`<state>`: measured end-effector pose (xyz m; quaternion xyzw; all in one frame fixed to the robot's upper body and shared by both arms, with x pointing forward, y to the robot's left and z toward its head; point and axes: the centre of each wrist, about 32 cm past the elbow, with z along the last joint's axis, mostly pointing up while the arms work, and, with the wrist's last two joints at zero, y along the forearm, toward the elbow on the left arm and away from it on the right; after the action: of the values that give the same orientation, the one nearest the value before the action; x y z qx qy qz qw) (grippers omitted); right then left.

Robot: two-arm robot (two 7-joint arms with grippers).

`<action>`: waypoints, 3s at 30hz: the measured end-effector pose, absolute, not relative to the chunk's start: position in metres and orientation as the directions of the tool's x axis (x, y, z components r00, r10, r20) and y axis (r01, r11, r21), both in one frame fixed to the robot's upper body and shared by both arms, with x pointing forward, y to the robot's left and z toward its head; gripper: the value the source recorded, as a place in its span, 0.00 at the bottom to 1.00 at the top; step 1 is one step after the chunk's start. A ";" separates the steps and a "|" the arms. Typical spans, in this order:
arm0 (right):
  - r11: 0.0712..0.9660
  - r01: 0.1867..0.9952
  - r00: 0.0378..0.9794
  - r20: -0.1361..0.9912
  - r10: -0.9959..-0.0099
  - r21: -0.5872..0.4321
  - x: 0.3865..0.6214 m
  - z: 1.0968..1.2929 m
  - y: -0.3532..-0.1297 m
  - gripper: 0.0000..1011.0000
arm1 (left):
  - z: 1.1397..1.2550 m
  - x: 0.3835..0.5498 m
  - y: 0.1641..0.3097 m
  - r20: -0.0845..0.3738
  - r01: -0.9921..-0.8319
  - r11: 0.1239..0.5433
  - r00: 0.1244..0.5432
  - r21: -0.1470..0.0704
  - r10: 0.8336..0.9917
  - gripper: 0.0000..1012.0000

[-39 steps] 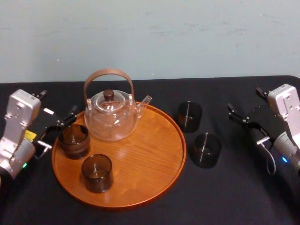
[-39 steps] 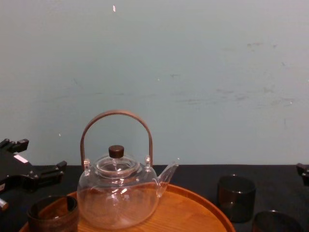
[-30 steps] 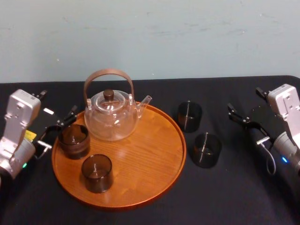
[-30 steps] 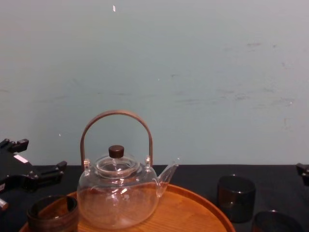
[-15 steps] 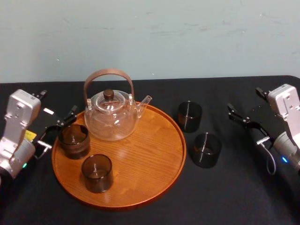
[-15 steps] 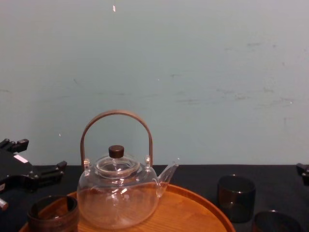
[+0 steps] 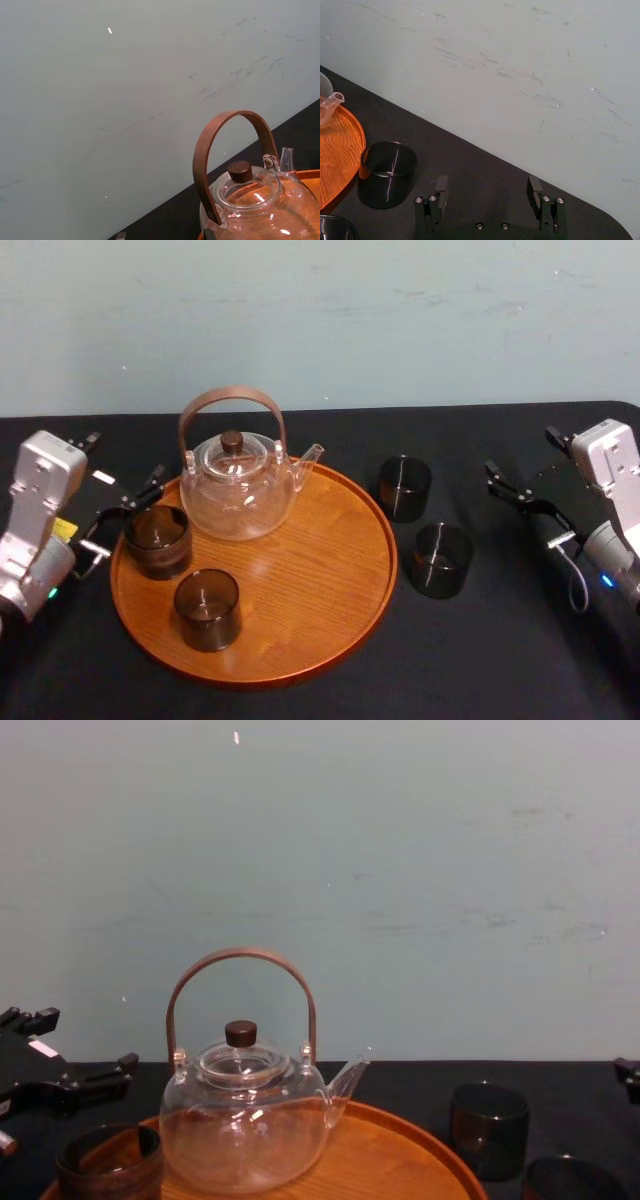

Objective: Pick up the glass from the table and place it on the tray.

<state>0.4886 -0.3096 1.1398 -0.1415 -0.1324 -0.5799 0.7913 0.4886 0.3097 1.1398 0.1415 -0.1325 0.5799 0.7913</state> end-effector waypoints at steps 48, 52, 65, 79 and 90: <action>0.369 0.901 0.420 0.245 -0.874 -0.229 0.456 1.163 -0.331 0.99 | 1.140 0.489 0.310 0.374 -0.955 0.287 0.292 0.070 0.880 0.99; 0.393 0.879 0.453 0.219 -0.864 -0.270 0.446 1.167 -0.335 0.99 | 1.140 0.489 0.310 0.374 -0.955 0.287 0.292 0.070 0.880 0.99; 0.458 0.816 0.540 0.185 -0.821 -0.351 0.428 1.172 -0.337 0.99 | 1.140 0.489 0.310 0.374 -0.955 0.287 0.292 0.070 0.880 0.99; 0.517 0.752 0.619 0.168 -0.767 -0.408 0.424 1.168 -0.326 0.99 | 1.140 0.489 0.310 0.374 -0.955 0.287 0.292 0.070 0.880 0.99; 0.551 0.714 0.659 0.148 -0.738 -0.433 0.426 1.165 -0.316 0.99 | 1.140 0.489 0.310 0.374 -0.955 0.287 0.292 0.070 0.880 0.99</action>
<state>0.4262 -0.3159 1.1649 -0.2340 0.0257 -0.4122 0.8801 0.4886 0.3097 1.1398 0.1414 -0.1325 0.5799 0.7913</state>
